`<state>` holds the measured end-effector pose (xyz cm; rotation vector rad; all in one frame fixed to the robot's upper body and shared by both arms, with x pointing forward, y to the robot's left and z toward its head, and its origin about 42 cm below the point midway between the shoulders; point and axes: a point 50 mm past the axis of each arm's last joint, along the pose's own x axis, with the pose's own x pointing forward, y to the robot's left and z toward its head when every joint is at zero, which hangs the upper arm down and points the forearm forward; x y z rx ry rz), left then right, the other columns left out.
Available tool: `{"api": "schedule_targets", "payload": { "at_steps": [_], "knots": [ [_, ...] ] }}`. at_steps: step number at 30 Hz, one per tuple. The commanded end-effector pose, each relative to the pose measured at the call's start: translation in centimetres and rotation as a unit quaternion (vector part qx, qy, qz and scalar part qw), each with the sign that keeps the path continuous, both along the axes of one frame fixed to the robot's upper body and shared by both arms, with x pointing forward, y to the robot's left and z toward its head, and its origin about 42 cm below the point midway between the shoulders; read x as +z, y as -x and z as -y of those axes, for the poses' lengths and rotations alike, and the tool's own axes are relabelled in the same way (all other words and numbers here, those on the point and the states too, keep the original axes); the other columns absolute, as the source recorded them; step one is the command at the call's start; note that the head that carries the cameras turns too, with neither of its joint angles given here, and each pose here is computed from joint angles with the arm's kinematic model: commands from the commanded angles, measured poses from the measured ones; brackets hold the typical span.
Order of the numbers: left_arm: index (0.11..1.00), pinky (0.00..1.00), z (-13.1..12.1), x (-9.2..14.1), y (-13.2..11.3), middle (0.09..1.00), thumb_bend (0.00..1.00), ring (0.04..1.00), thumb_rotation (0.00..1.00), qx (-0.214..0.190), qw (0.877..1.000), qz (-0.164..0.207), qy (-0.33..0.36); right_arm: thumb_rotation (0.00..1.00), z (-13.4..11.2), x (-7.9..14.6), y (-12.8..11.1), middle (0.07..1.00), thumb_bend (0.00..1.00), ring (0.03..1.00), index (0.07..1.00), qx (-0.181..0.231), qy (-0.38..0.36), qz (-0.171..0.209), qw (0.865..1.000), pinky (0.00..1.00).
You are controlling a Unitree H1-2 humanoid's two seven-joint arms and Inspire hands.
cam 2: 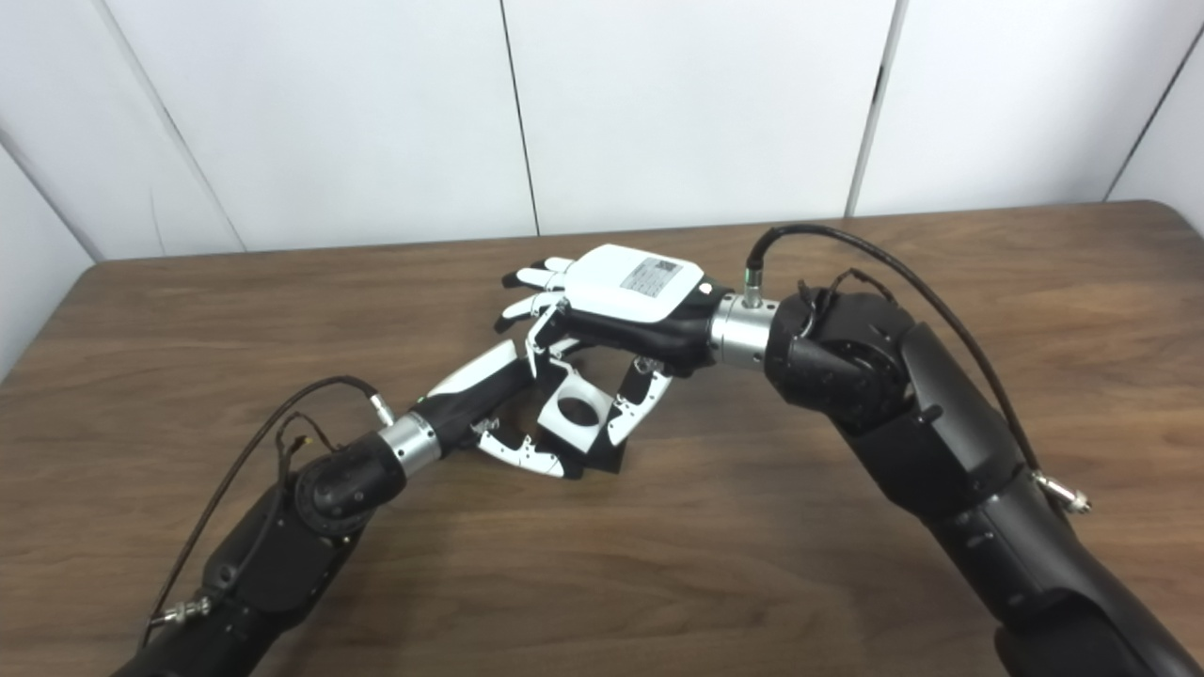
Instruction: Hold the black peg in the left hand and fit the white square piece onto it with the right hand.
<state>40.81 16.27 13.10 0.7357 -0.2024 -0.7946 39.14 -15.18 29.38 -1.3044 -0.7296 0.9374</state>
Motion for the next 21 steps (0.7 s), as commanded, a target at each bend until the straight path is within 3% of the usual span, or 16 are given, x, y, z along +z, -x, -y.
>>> {"api": "schedule_targets", "payload": {
  "at_steps": [1, 21],
  "knots": [
    [0.491, 1.00, 0.1, -3.3, 1.6, 1.000, 0.52, 1.000, 0.08, -0.008, 0.996, -0.069, -0.055, 0.15, 0.3, 1.7, -0.4, 0.874, 0.52, 0.986, 0.481, 0.007, -0.007, 0.032, 0.999, 1.00],
    [0.491, 1.00, 0.3, -3.1, 1.9, 1.000, 0.52, 1.000, 0.08, -0.006, 0.996, -0.072, -0.054, 0.14, 1.0, -0.1, -1.0, 0.888, 0.52, 1.000, 0.482, -0.013, -0.002, 0.010, 1.000, 1.00]
  ]
}}
